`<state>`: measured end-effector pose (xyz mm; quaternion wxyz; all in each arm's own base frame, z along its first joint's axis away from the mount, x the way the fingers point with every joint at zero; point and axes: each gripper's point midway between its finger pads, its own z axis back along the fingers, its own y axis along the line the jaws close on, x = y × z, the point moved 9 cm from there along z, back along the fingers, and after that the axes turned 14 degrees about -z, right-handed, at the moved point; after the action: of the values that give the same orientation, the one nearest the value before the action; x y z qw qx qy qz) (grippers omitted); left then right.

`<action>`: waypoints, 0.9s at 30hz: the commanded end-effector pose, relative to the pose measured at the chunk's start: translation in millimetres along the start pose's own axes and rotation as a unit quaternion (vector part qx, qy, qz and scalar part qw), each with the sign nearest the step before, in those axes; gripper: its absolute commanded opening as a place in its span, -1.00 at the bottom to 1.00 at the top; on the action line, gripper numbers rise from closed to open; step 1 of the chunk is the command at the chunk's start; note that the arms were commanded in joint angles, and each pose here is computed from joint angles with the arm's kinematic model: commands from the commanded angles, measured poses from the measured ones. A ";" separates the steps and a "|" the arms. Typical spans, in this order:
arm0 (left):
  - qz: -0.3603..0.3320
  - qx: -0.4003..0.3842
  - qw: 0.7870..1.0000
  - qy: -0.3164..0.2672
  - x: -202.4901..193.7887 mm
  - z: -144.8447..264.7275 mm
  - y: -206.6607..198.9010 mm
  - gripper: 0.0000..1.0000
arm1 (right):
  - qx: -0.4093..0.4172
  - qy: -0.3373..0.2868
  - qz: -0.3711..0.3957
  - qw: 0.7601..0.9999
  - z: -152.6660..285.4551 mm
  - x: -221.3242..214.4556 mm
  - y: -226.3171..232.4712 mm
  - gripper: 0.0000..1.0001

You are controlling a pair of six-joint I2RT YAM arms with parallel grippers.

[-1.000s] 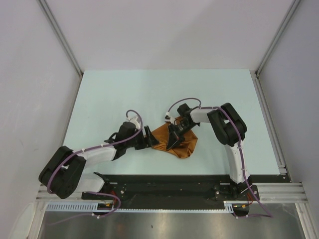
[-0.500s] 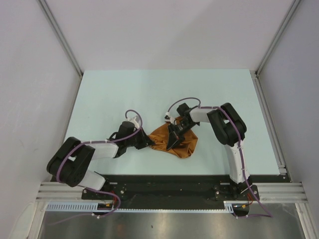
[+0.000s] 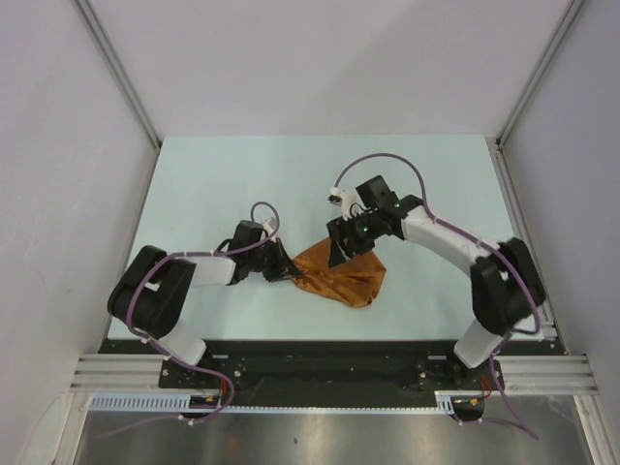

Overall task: Fold the napkin, place the utensils inside, and roll it up
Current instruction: Roll the napkin at the center of the board.

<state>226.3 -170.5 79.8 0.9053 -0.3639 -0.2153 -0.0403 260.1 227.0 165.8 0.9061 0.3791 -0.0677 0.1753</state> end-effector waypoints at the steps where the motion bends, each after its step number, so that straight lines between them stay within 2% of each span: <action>1: -0.016 -0.004 1.000 0.015 6.6 -2.3 0.9 -1.00 | -0.152 -0.088 0.128 0.976 12.6 -16.7 18.8 0.43; 5: -0.021 -0.004 1.000 0.018 11.0 -2.6 0.1 -1.00 | -0.212 -0.088 0.185 0.956 -4.4 -59.4 29.9 0.46; 11: -0.024 -0.002 0.999 0.023 12.4 -1.0 1.4 -1.00 | -0.270 -0.112 0.232 0.928 -17.0 -79.0 32.3 0.51; 21: -0.026 0.000 0.999 0.021 14.8 1.6 2.1 -1.00 | -0.271 -0.036 0.244 0.931 -46.7 -93.4 17.1 0.48; 24: -0.026 0.000 0.999 0.020 16.4 2.2 2.0 -1.00 | -0.282 -0.016 0.227 0.932 -51.9 -95.0 8.9 0.43; 27: -0.027 -0.002 0.999 0.020 17.4 2.3 1.6 -1.00 | -0.275 0.003 0.203 0.940 -53.3 -94.3 2.0 0.29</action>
<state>232.0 -168.5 82.7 0.9092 -0.3646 -0.1910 -0.0626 165.7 240.0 105.4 0.9131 0.0828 -0.2020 0.3445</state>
